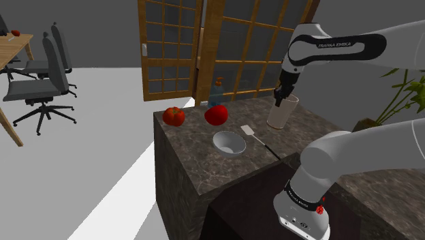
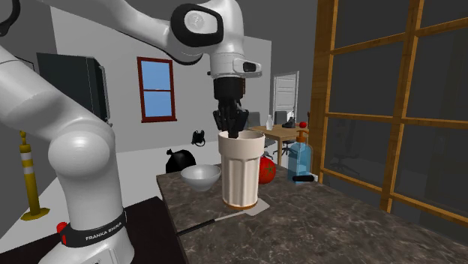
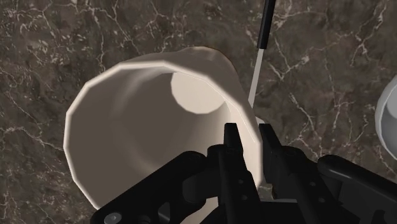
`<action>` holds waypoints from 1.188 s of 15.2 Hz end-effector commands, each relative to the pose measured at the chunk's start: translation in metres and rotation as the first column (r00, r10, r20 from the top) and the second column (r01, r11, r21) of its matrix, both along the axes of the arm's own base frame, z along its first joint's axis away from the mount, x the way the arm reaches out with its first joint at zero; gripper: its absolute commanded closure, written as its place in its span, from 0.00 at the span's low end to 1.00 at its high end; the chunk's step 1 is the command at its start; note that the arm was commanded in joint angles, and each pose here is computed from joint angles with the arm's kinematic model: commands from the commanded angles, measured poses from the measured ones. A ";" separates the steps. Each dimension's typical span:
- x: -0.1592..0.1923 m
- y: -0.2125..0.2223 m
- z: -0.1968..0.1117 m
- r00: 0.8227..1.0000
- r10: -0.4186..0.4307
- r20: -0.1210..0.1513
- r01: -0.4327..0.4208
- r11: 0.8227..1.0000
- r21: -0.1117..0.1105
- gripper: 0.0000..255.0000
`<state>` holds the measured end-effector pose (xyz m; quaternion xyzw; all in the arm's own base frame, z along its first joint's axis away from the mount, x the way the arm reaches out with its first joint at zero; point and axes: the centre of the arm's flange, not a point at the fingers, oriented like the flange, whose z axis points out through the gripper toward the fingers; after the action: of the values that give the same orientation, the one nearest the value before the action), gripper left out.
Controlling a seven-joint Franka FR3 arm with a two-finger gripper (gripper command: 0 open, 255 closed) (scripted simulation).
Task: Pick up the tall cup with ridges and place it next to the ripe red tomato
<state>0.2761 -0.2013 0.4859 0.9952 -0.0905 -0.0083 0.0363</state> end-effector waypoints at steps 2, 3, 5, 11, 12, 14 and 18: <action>0.001 0.000 0.016 1.000 0.000 0.000 0.000 1.000 0.000 1.00; 0.001 0.000 0.021 1.000 0.000 0.000 0.000 1.000 0.000 1.00; 0.001 0.000 0.032 1.000 0.000 0.000 0.000 1.000 0.000 1.00; 0.001 0.000 0.063 1.000 0.000 0.000 0.000 1.000 0.000 1.00; 0.001 0.000 0.069 1.000 0.000 0.000 0.000 1.000 0.000 1.00; 0.001 0.000 0.079 1.000 0.000 0.000 0.000 1.000 0.000 1.00; 0.001 0.000 0.100 1.000 0.000 0.000 0.000 1.000 0.000 1.00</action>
<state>0.2779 -0.2001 0.5809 0.9952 -0.0905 -0.0083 0.0363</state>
